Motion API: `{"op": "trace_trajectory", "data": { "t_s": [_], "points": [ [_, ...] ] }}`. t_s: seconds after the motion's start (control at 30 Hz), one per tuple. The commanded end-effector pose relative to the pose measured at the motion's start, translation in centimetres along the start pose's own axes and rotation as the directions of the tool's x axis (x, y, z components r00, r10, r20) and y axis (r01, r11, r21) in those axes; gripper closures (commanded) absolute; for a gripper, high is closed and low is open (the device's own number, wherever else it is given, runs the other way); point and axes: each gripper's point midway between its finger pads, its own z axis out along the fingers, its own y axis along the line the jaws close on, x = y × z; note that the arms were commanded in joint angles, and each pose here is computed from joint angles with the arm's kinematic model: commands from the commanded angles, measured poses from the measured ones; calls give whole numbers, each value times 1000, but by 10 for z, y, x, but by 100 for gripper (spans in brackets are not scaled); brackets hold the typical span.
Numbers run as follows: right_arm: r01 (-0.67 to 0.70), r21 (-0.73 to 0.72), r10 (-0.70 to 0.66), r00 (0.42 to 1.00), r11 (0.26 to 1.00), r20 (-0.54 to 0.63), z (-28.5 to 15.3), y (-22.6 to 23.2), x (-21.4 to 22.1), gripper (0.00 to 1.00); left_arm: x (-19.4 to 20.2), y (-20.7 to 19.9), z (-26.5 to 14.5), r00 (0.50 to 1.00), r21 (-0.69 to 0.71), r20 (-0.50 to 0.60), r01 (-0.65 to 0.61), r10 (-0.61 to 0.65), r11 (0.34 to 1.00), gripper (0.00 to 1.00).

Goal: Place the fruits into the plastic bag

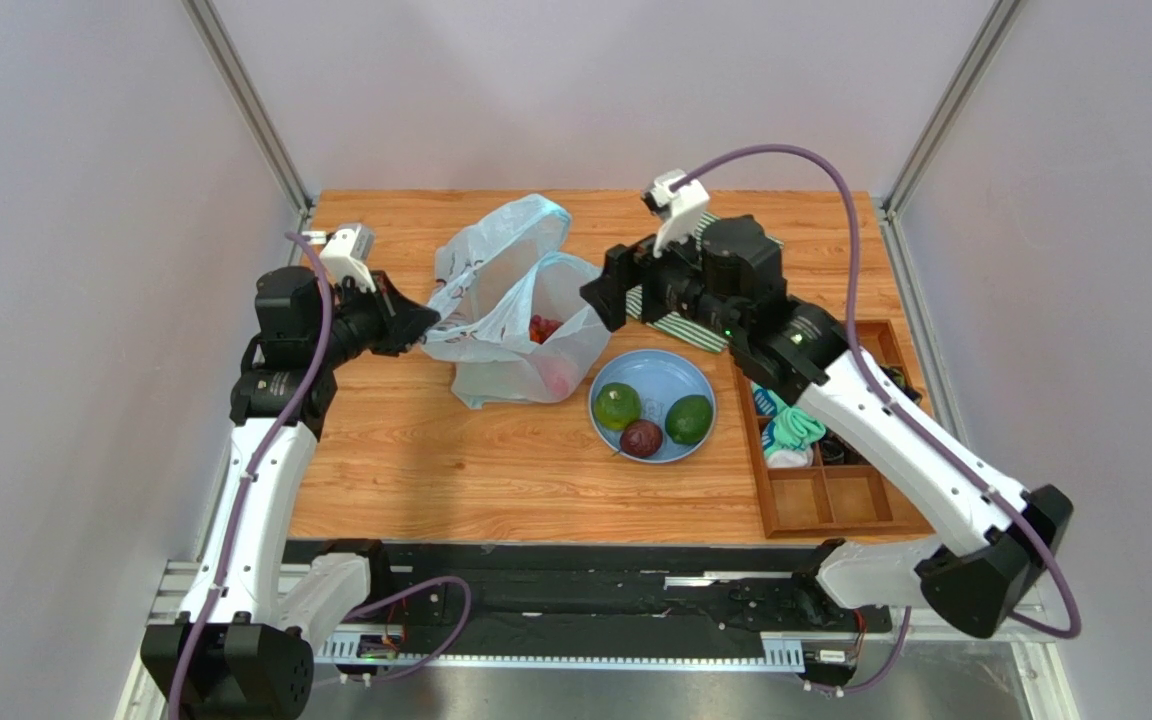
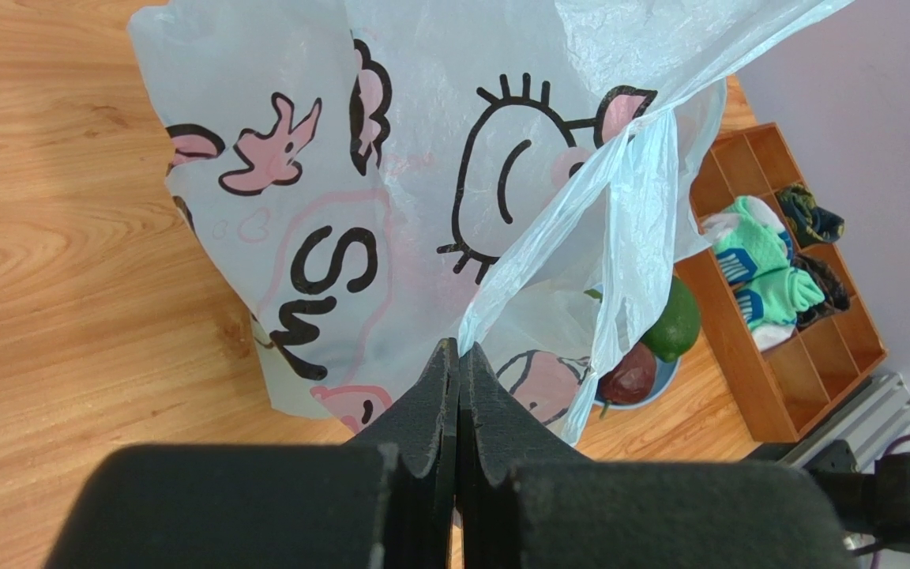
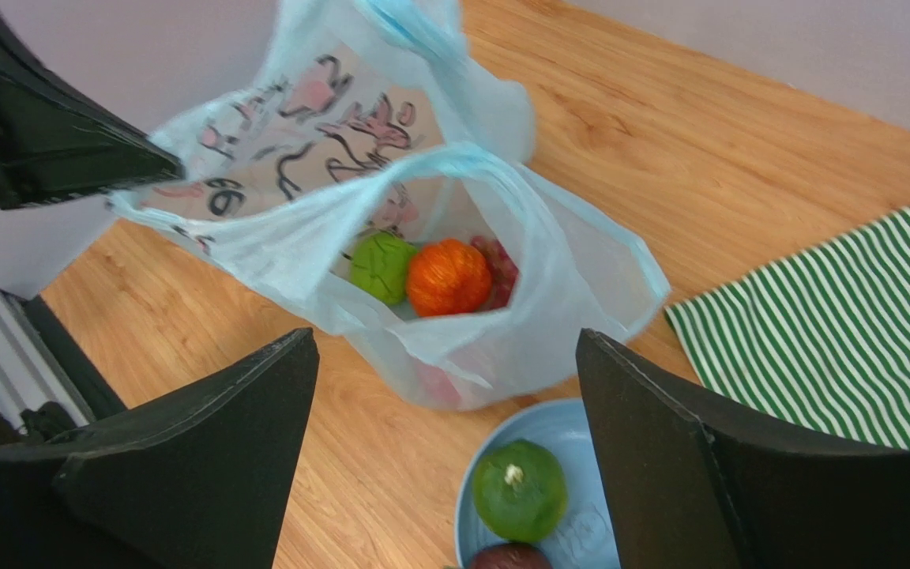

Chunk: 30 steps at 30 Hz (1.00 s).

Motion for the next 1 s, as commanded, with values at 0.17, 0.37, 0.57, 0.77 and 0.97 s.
{"op": "trace_trajectory", "data": {
  "t_s": [0.17, 0.37, 0.57, 0.77, 0.97],
  "points": [
    [-83, 108, 110, 957, 991, -269, 1, -46, 130, 14, -12, -8, -9, 998, 14, 34, -61, 60, 998, 100],
    [-123, 105, 154, 909, 987, -387, 20, -47, 177, 14, -14, -7, -10, 997, 10, 36, -66, 65, 998, 100],
    [-145, 120, 185, 866, 982, -464, 35, -52, 214, 15, -14, -7, -10, 997, 8, 36, -66, 66, 998, 100],
    [-172, 134, 216, 842, 976, -495, 49, -54, 233, 15, -13, -8, -10, 997, 13, 33, -68, 67, 998, 100],
    [-182, 174, 248, 811, 968, -530, 52, -59, 253, 17, -13, -8, -9, 997, 17, 32, -66, 66, 998, 100]
  ]
}}
